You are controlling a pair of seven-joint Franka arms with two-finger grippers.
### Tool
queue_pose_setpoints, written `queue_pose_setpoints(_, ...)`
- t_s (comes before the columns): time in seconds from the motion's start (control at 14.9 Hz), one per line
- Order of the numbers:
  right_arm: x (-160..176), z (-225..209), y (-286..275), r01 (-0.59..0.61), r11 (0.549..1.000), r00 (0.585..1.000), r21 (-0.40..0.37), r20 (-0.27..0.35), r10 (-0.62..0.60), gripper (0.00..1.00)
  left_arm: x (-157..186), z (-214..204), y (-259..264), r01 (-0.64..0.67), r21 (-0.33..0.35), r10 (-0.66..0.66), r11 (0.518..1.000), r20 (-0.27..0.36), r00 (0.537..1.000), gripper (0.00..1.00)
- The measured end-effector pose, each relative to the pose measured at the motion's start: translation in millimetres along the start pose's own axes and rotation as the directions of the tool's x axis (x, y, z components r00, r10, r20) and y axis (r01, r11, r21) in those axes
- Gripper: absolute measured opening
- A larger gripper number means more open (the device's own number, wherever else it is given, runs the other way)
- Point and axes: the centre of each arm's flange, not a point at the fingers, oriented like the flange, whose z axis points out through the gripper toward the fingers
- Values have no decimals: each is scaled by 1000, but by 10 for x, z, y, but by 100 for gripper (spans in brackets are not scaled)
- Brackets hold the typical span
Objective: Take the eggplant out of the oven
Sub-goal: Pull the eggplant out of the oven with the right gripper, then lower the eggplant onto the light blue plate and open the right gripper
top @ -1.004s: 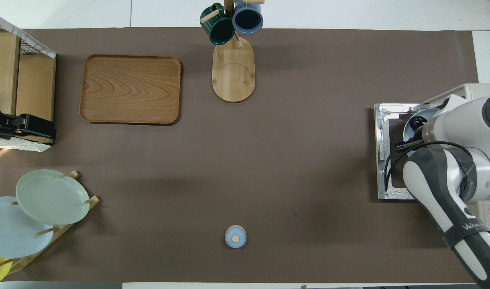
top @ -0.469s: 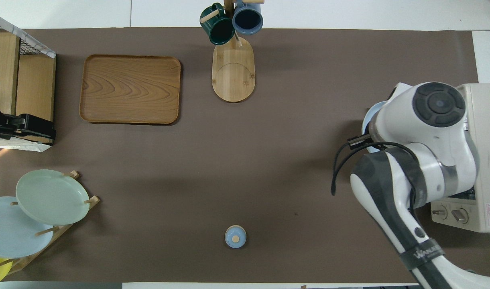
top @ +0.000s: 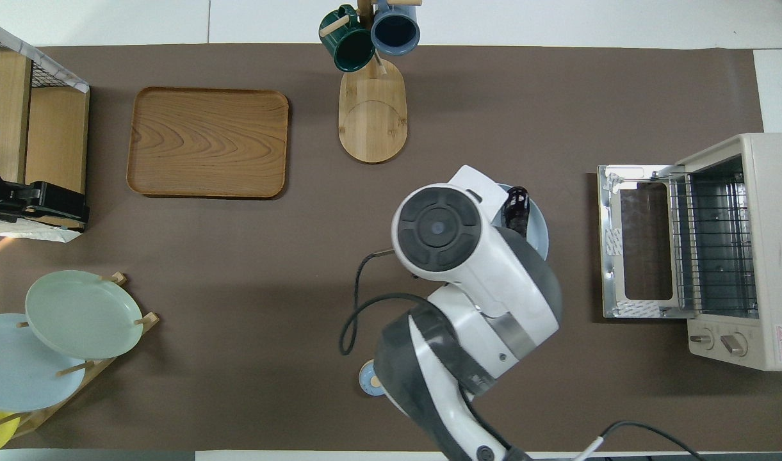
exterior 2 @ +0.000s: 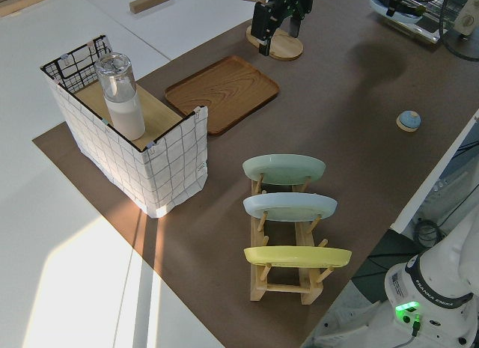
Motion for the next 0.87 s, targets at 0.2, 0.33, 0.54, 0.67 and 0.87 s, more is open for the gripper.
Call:
queue_pose_setpoints(0.2,84,88,-809,-73,997,997,2,-3,73,2,0,0,0,0,0,0,1000,0,1000,100)
queue_pose_setpoints(0.33,52,334,-1276,-102,995,995,1,-14,102,2,0,0,0,0,0,0,1000,0,1000,100)
queue_pose_setpoints(0.54,65,534,-1620,-115,991,991,72,-58,119,2,-1,1,0,0,0,0,1000,1,1000,100)
queue_pose_setpoints(0.67,56,556,-1685,-113,988,991,106,-62,120,2,-1,1,0,0,0,0,1000,1,1000,100)
queue_pose_setpoints(0.87,-10,696,-1759,-131,978,989,160,-50,141,2,-2,1,0,0,0,0,1000,1,1000,100)
